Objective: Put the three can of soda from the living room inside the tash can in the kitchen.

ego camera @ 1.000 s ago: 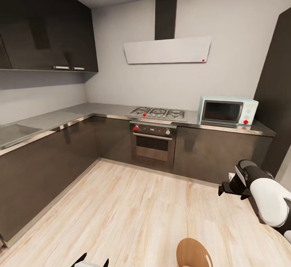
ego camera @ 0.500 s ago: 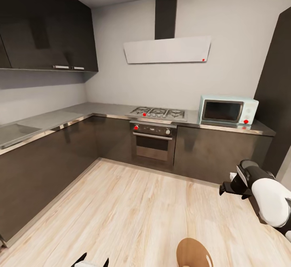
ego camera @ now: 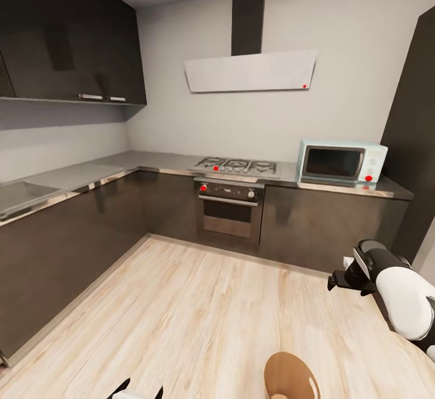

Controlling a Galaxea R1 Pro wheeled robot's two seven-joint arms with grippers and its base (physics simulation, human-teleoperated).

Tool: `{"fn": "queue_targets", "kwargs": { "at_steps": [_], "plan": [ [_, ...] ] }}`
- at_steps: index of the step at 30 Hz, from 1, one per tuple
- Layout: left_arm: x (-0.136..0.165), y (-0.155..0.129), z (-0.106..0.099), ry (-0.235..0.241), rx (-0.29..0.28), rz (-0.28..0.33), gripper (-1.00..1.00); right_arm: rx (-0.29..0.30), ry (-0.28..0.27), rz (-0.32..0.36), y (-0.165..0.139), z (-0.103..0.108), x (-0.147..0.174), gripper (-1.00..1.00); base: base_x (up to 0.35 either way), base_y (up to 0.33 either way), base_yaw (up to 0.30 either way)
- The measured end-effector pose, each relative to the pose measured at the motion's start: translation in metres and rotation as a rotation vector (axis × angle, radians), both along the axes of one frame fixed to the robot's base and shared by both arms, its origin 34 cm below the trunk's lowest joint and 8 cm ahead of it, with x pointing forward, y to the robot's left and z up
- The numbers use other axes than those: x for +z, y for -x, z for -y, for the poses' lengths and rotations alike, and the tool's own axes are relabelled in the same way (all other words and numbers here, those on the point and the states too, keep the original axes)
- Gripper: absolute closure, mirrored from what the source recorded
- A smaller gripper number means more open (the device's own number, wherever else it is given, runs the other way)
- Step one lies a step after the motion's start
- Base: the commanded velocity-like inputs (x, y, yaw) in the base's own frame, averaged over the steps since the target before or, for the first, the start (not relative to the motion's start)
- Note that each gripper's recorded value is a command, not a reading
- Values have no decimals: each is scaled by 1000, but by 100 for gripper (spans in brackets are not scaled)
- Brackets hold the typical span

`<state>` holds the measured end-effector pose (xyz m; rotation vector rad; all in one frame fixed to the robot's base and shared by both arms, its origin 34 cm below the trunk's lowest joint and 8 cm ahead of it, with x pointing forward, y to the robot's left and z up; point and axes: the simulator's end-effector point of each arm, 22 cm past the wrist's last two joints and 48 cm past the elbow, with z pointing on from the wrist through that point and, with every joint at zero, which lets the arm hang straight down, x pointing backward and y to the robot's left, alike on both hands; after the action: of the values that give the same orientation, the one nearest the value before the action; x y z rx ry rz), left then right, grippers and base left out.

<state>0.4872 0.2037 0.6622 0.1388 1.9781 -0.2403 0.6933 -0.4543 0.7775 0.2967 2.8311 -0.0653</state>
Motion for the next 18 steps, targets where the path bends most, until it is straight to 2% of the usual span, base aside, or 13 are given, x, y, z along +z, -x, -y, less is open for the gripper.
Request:
{"fn": "queue_targets", "kwargs": {
  "at_steps": [18],
  "plan": [
    [-34,4,1,0,-2,-3,-100,7,-3,12,1,-3,-34,-100,0,0,0]
  ]
}}
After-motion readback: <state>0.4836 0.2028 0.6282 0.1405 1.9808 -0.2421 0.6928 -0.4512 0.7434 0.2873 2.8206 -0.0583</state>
